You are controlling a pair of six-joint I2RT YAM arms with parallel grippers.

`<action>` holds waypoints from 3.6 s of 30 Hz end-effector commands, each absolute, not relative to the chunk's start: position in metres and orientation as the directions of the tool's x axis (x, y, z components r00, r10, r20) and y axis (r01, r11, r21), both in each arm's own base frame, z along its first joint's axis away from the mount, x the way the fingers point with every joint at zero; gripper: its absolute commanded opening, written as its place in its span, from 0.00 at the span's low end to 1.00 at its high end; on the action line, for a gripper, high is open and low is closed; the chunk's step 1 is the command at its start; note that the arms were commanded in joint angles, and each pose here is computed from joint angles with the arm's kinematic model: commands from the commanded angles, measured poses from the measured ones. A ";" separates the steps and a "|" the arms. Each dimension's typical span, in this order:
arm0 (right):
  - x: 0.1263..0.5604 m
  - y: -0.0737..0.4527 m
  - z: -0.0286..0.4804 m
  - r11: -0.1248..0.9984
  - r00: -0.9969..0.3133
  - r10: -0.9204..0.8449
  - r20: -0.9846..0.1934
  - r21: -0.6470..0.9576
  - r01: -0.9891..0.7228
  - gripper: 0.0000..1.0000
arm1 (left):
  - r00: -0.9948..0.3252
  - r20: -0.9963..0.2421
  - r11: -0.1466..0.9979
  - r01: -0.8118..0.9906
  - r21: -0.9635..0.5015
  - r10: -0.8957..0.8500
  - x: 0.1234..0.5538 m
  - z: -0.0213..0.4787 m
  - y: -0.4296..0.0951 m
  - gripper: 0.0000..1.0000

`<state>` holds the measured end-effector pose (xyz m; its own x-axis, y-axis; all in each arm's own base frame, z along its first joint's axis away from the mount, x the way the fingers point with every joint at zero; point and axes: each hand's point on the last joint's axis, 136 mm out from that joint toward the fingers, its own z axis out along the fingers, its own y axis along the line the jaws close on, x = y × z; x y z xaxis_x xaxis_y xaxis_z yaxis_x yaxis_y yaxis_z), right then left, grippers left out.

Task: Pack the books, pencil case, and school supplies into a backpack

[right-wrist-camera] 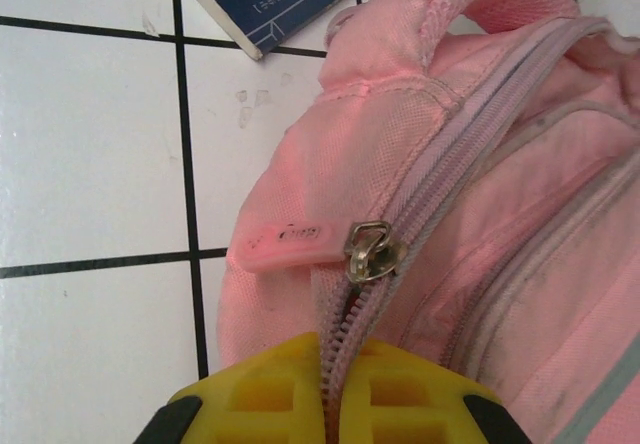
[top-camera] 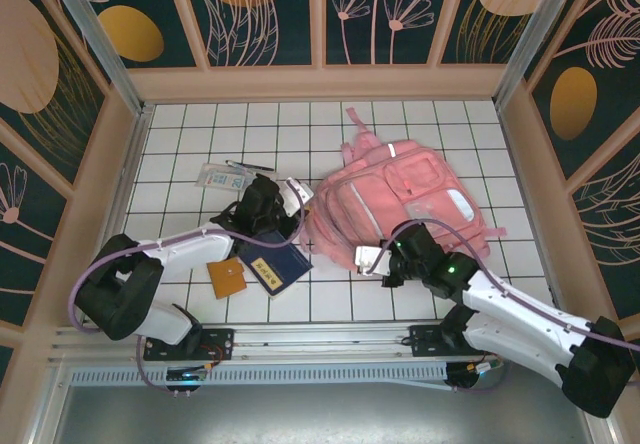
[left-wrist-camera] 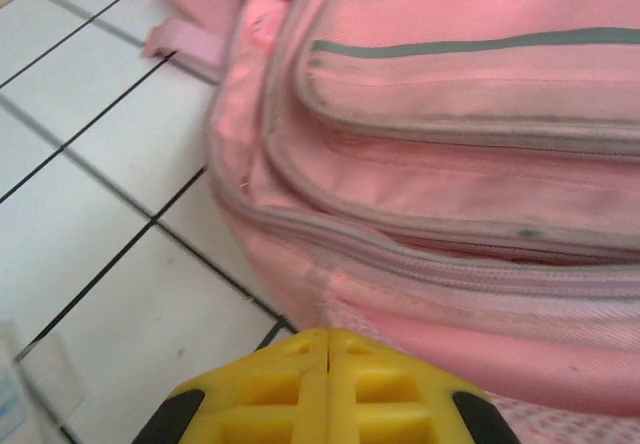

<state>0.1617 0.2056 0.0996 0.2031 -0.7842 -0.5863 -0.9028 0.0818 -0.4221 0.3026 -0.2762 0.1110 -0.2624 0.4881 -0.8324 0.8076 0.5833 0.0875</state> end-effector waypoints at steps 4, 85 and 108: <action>0.166 0.200 0.114 0.069 0.283 -0.764 -0.580 -0.509 -0.858 0.28 | 0.077 -0.916 0.172 0.973 0.156 0.394 0.235 0.157 -0.309 0.36; 0.225 0.094 0.059 0.835 -0.896 0.411 -0.167 0.465 0.296 0.48 | 0.272 -0.553 -0.089 0.938 0.335 0.788 0.306 0.064 -0.416 0.67; 0.236 0.118 0.073 0.892 -0.940 0.255 -0.226 0.430 0.138 0.50 | 0.088 -0.772 0.047 0.987 0.151 0.629 0.315 0.138 -0.423 0.00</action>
<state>0.2357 0.1089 0.0607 -0.9274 0.3046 -0.2173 0.1945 0.8885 0.4155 0.3042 -0.4159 0.0869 0.1078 0.7246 -0.6806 0.9866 0.0062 0.1629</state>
